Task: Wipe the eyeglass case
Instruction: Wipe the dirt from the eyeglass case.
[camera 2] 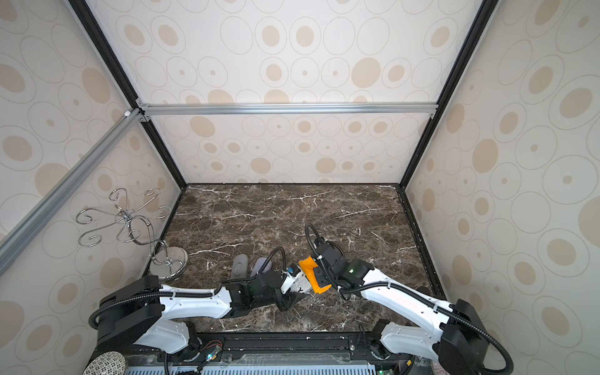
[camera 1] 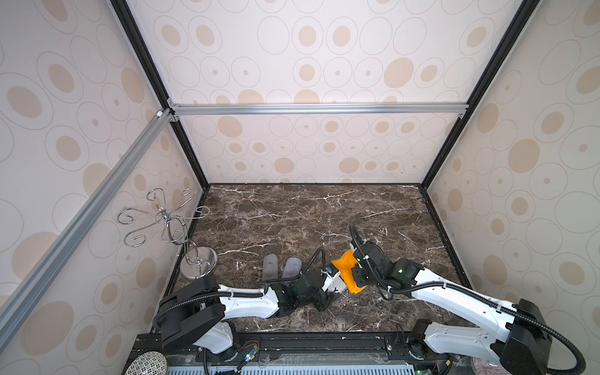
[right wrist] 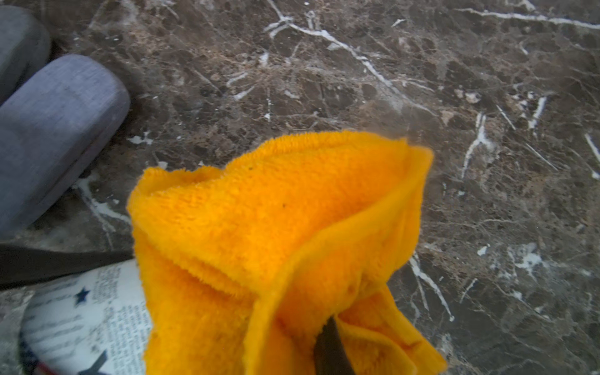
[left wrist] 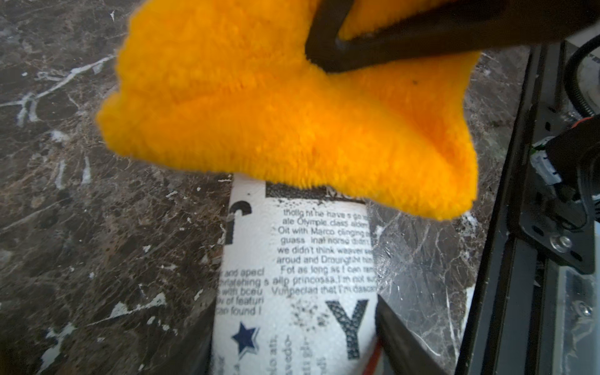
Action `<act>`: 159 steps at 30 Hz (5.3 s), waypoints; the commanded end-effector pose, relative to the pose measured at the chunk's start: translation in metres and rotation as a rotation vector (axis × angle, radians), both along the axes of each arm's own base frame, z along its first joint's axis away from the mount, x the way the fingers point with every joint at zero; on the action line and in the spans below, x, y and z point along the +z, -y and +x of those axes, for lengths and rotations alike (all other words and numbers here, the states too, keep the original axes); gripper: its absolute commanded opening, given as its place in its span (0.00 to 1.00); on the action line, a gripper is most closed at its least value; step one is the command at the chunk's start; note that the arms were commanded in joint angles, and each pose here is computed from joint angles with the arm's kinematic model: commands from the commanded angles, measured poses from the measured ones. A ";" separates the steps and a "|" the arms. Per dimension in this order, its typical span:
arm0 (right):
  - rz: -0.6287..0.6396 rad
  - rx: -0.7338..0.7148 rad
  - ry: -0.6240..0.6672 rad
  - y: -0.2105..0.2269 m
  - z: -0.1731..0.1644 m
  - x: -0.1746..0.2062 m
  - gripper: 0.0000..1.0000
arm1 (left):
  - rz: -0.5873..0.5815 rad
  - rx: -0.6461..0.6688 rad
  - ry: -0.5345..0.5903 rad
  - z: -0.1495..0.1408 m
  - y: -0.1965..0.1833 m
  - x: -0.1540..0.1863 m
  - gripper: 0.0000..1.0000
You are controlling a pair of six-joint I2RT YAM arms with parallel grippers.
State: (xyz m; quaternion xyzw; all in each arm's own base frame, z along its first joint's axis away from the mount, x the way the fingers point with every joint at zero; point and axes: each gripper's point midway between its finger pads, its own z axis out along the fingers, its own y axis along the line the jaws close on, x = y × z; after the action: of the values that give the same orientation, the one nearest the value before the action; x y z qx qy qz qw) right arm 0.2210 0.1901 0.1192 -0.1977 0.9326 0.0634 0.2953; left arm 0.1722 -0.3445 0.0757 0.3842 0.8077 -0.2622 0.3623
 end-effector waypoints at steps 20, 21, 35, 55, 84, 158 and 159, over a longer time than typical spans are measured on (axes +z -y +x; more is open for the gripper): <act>-0.027 -0.086 -0.022 0.022 0.009 0.005 0.00 | -0.167 0.025 0.061 0.010 0.015 0.046 0.60; -0.007 -0.055 -0.039 0.016 0.006 0.005 0.00 | -0.169 0.028 0.061 0.010 0.015 0.047 0.60; 0.096 0.085 -0.046 -0.037 -0.006 0.004 0.00 | -0.164 0.042 0.085 0.014 0.013 0.049 0.56; 0.134 0.143 -0.051 -0.039 -0.004 0.019 0.00 | -0.177 0.072 0.113 0.016 0.005 0.050 0.55; 0.210 -0.042 0.046 0.020 0.003 0.040 0.00 | -0.404 -0.021 -0.235 0.018 0.007 0.068 0.55; 0.240 0.143 -0.016 -0.039 -0.018 0.024 0.00 | -0.503 -0.019 -0.199 0.036 -0.015 0.090 0.51; 0.225 0.121 -0.007 -0.035 -0.016 0.023 0.00 | -0.501 -0.022 -0.199 0.035 -0.015 0.090 0.51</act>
State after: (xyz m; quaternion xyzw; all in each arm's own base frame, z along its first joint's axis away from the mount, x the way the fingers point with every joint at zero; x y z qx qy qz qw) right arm 0.1987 0.2204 0.1342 -0.2208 0.9137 0.1842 0.2872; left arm 0.2131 -0.3237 0.1445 0.2391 0.7775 -0.4719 0.3401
